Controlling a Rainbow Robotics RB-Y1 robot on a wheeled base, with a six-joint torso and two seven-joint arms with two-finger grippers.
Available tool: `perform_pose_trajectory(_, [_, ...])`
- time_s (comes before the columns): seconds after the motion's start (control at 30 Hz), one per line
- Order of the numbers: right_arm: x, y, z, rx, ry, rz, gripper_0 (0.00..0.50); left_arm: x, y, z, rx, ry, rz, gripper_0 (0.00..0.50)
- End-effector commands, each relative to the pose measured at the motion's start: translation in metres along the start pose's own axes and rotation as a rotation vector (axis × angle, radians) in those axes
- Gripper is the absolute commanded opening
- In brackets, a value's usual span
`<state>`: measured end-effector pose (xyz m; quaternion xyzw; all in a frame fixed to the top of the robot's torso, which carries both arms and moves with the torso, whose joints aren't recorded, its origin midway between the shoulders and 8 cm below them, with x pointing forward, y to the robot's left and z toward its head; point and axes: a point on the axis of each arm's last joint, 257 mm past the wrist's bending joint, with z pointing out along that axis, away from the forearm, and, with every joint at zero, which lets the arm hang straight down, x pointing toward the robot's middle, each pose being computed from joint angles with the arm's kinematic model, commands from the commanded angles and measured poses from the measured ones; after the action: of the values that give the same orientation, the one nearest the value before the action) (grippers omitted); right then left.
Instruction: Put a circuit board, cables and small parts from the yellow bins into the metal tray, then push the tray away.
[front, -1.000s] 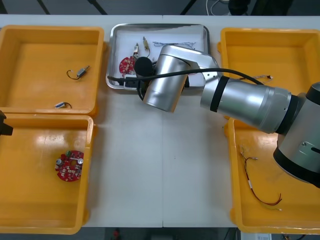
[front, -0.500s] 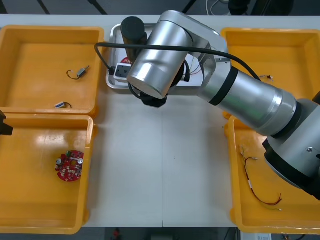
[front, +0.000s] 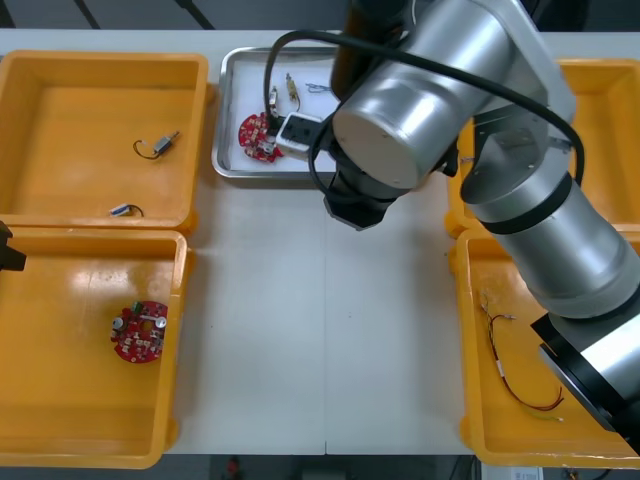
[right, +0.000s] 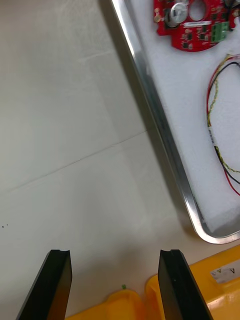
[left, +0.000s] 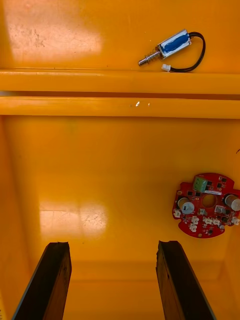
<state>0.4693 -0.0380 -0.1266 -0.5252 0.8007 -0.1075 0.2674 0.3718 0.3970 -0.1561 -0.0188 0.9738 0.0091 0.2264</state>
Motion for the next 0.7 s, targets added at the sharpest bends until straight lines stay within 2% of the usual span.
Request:
perform_pose_trajectory(0.03, [0.014, -0.027, -0.025, 0.042, -0.111, 0.177, 0.500, 0.000, 0.012, -0.011, -0.049, -0.008, 0.003, 0.500])
perform_pose_trajectory(0.23, [0.067, -0.060, -0.038, 0.140, -0.121, 0.334, 0.500, 0.000, 0.012, -0.011, -0.049, -0.008, 0.003, 0.500])
perform_pose_trajectory(0.43, [0.111, -0.090, -0.048, 0.170, -0.134, 0.512, 0.500, 0.000, 0.012, -0.011, -0.049, -0.008, 0.003, 0.500])
perform_pose_trajectory(0.53, [0.131, -0.103, -0.054, 0.204, -0.134, 0.588, 0.500, 0.000, 0.012, -0.011, -0.049, -0.008, 0.003, 0.500])
perform_pose_trajectory(0.7, [0.168, -0.111, -0.055, 0.221, -0.120, 0.739, 0.500, 0.000, 0.012, -0.011, -0.049, -0.008, 0.003, 0.500])
